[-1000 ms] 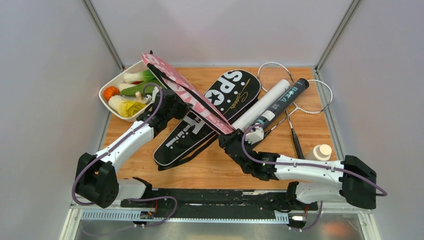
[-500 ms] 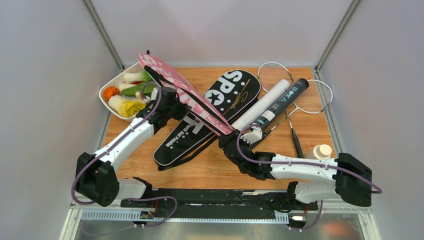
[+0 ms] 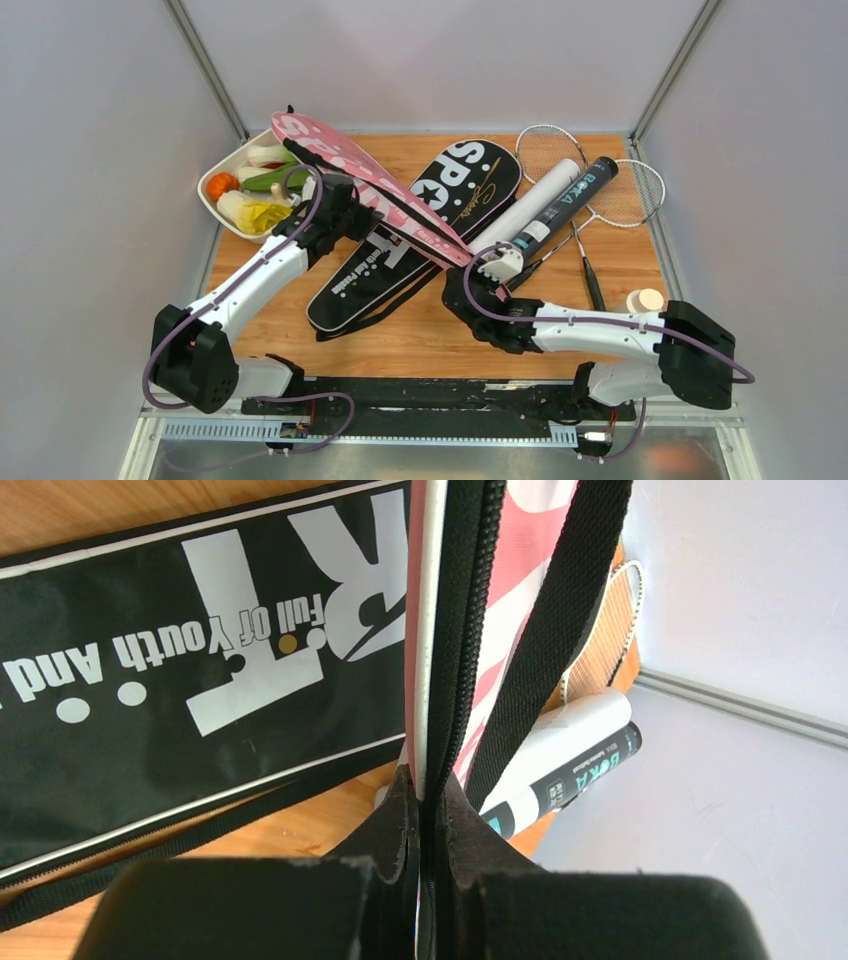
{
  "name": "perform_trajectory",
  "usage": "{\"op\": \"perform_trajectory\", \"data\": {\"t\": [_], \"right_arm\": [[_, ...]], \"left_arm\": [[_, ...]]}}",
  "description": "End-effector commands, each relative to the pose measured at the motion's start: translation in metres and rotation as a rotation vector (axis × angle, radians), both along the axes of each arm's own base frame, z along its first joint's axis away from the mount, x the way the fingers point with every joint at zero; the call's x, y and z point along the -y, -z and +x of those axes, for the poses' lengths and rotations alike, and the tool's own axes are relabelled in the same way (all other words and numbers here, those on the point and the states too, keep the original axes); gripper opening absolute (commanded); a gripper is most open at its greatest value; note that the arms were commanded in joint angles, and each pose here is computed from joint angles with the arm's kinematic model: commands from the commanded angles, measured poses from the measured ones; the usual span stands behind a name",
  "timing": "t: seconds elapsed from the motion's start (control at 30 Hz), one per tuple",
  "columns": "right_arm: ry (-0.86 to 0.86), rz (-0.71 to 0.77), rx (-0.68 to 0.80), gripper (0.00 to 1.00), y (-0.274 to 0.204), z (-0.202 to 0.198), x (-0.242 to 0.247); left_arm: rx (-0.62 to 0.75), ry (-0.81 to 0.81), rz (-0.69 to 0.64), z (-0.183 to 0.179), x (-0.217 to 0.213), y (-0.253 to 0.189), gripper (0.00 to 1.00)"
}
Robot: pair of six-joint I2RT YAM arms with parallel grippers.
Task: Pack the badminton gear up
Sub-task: Zip the racket bag at the center of the board.
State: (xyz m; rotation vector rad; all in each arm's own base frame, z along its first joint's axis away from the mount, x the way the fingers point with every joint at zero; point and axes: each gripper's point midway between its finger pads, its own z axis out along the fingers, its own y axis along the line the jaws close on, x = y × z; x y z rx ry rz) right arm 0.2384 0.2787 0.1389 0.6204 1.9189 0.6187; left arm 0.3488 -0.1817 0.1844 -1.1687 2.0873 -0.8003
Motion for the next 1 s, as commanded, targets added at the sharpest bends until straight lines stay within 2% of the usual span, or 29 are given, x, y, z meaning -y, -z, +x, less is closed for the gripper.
{"op": "perform_trajectory", "data": {"t": [0.0,0.2,0.33,0.57,0.77,0.97], "right_arm": [[0.037,-0.083,0.059,0.0,-0.013,0.006,0.029],[-0.125,-0.15,0.045,0.0,-0.003,-0.023,0.055],[-0.226,-0.142,0.047,0.0,-0.004,-0.04,0.064],[-0.273,-0.092,-0.006,0.0,0.003,-0.064,0.087],[-0.235,-0.117,-0.066,0.0,0.031,-0.071,0.104],[-0.192,-0.164,-0.065,0.0,0.044,-0.067,0.115]], "left_arm": [[0.135,0.017,0.039,0.01,-0.004,-0.04,0.0],[0.299,0.036,0.155,0.043,-0.009,-0.08,0.0],[0.409,0.022,0.234,0.065,-0.013,-0.116,0.0],[0.488,-0.004,0.355,0.084,-0.024,-0.138,0.0],[0.508,-0.036,0.341,0.086,-0.032,-0.155,0.0],[0.501,-0.02,0.227,0.085,-0.04,-0.17,0.0]]}}
